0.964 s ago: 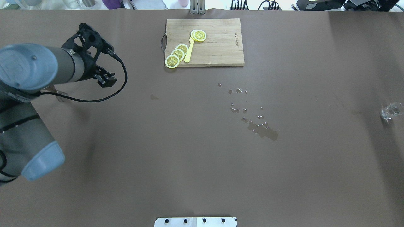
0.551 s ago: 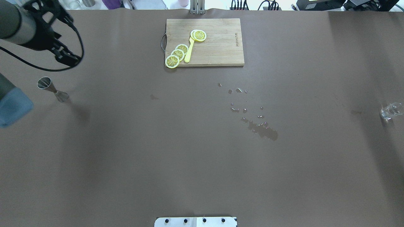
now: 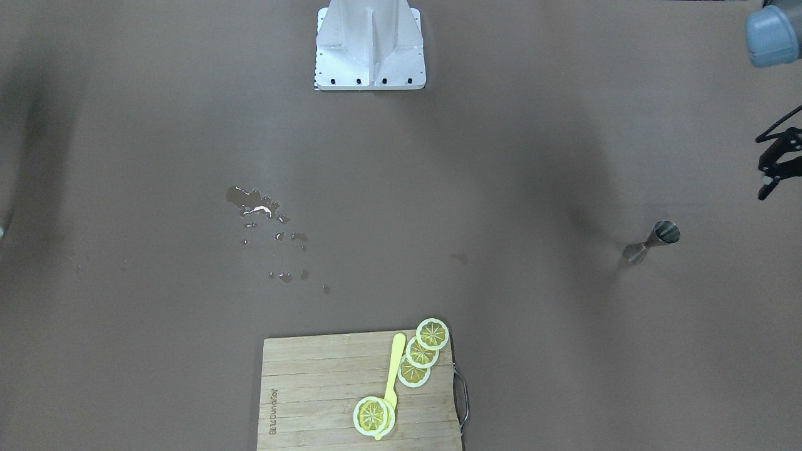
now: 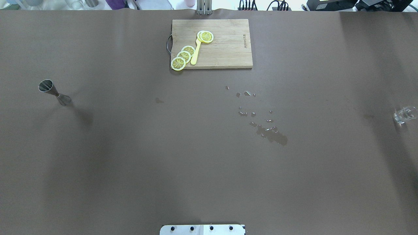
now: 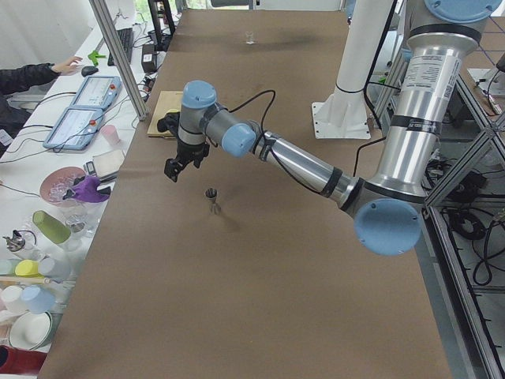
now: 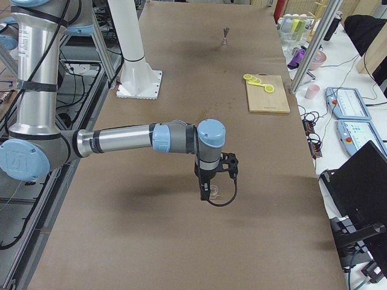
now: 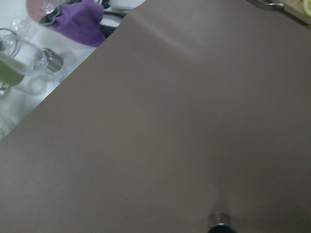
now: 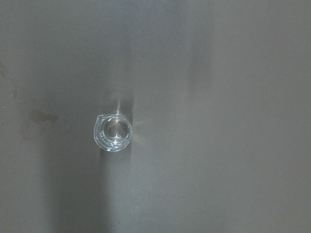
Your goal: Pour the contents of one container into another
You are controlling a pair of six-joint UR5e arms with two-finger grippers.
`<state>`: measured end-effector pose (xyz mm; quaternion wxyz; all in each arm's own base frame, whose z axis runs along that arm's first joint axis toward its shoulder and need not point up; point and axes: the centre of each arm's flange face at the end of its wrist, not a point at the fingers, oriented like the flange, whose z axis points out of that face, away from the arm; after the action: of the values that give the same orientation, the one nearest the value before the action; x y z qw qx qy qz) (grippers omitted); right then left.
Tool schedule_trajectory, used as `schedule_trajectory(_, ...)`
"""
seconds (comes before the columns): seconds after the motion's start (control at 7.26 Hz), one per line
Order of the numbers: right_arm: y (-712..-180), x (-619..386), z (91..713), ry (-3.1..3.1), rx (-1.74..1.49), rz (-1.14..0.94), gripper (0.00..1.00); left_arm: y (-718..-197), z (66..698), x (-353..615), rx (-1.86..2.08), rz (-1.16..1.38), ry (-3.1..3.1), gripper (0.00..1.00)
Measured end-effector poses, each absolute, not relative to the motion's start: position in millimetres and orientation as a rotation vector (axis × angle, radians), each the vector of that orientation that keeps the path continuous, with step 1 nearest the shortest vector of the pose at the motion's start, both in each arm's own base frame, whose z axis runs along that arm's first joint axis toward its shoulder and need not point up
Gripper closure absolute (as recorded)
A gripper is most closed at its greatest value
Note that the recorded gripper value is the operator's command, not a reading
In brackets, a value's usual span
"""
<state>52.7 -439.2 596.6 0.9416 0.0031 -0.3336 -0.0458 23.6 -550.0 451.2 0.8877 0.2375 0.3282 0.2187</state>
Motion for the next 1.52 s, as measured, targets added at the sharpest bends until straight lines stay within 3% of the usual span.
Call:
schedule_trajectory(0.41,-453.2,46.1,582.9,-0.691,0.029,-0.111,0.00,-467.4,568.2,-49.4,0.324,0.300,0.749,0.02)
schedule_trajectory(0.83,-456.5,42.8,577.6,-0.707,0.037,-0.119,0.00,-385.6,644.4,-59.4,0.159,0.213,0.782,0.02)
schedule_trajectory(1.1,-462.1,40.6,571.5,-0.712,0.048,-0.127,0.00,-352.6,668.1,-65.9,0.102,0.161,0.815,0.02)
schedule_trajectory(1.52,-467.3,37.3,567.4,-0.709,0.054,-0.137,0.00,-356.8,660.8,-69.1,0.028,0.112,0.829,0.02)
